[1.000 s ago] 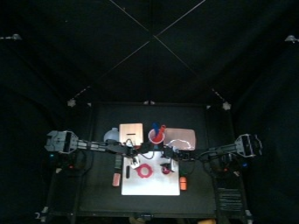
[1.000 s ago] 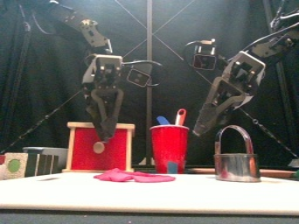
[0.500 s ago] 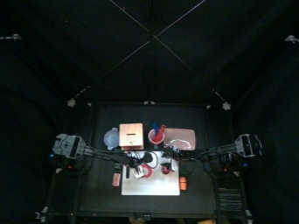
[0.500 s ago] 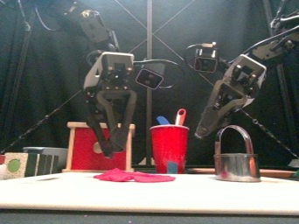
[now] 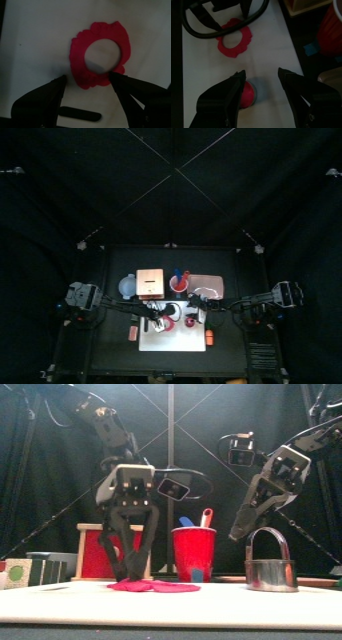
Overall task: Get the cutter from the drawer then cut the dough then place the extra dough in the bowl
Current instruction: Place the extra dough in the bowl
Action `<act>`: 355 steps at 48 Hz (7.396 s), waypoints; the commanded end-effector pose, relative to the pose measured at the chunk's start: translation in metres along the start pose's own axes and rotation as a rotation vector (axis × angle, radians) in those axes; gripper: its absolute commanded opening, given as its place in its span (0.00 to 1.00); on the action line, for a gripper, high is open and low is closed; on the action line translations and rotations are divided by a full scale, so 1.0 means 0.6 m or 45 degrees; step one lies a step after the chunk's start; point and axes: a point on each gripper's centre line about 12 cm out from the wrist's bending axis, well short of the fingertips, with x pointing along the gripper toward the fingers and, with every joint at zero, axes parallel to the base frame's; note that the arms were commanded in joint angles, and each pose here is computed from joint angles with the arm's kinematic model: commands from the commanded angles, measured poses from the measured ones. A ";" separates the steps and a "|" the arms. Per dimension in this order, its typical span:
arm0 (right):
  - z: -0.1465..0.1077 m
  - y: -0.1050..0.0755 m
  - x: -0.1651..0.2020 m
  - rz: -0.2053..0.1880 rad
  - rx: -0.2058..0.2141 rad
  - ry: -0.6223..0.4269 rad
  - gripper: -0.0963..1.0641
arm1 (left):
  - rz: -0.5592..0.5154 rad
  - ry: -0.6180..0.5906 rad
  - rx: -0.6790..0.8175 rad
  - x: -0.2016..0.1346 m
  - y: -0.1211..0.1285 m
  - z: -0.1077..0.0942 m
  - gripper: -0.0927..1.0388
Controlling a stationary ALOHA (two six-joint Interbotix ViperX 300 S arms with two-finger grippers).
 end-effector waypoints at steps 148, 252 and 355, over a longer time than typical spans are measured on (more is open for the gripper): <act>0.000 0.000 -0.009 0.000 0.078 -0.017 0.85 | -0.001 -0.011 -0.026 0.001 0.007 0.011 0.63; 0.002 -0.003 -0.006 -0.010 0.125 -0.016 0.85 | 0.278 -0.782 -0.279 -0.406 0.295 -0.143 0.62; -0.013 -0.007 0.009 -0.027 0.147 0.034 0.85 | 0.312 -0.600 -0.471 -0.263 0.363 -0.169 0.94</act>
